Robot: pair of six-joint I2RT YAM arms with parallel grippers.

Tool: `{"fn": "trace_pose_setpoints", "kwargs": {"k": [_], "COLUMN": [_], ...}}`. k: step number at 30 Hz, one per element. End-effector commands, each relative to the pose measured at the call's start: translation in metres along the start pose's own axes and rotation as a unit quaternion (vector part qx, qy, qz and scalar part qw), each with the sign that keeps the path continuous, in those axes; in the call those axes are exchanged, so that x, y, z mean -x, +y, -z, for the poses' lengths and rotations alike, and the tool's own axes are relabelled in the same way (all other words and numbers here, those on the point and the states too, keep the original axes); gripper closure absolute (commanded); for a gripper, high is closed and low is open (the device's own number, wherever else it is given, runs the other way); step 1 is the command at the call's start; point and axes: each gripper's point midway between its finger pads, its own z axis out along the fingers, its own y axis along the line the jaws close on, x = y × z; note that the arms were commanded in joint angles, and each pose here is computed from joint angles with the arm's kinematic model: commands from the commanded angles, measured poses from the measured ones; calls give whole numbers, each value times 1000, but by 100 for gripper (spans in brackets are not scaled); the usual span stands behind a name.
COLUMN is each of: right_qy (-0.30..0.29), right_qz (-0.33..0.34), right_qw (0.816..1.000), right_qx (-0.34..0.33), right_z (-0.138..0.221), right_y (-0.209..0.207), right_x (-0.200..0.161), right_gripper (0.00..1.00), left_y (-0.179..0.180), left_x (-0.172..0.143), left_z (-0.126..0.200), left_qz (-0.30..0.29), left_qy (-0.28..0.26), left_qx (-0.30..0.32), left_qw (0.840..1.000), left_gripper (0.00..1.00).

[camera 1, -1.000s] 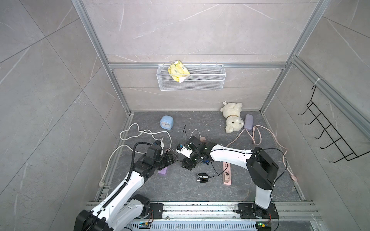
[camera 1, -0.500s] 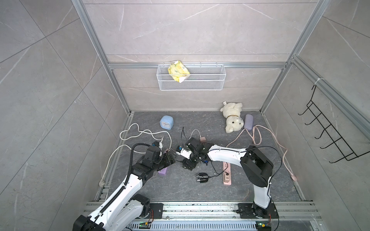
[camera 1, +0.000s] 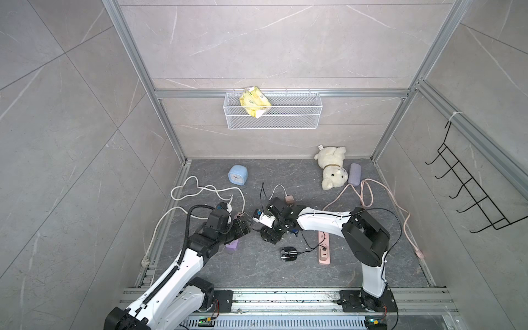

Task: Unplug the electric shaver
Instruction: Pick up the electric shaver from the center of the board.

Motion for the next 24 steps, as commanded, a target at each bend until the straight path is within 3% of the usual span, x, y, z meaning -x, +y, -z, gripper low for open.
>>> {"fn": "trace_pose_setpoints", "kwargs": {"k": [1,14,24], "right_qy": [11,22,-14], "right_qz": [4,8,-4], "right_qw": [1000,1000,1000], "right_qx": [5,10,18], "right_z": [-7,-14,2], "right_y": [1,6,13], "right_x": [-10,-16,-6], "right_gripper": [24,29,47], "left_y": [-6,-4,0], "left_x": [5,2,-2], "left_z": [2,1,9], "left_qz": [-3,0,9], "left_qy": [-14,-10,-18], "left_qx": [-13,-13,-17], "left_qw": [1000,1000,1000], "left_gripper": [15,14,14]}}
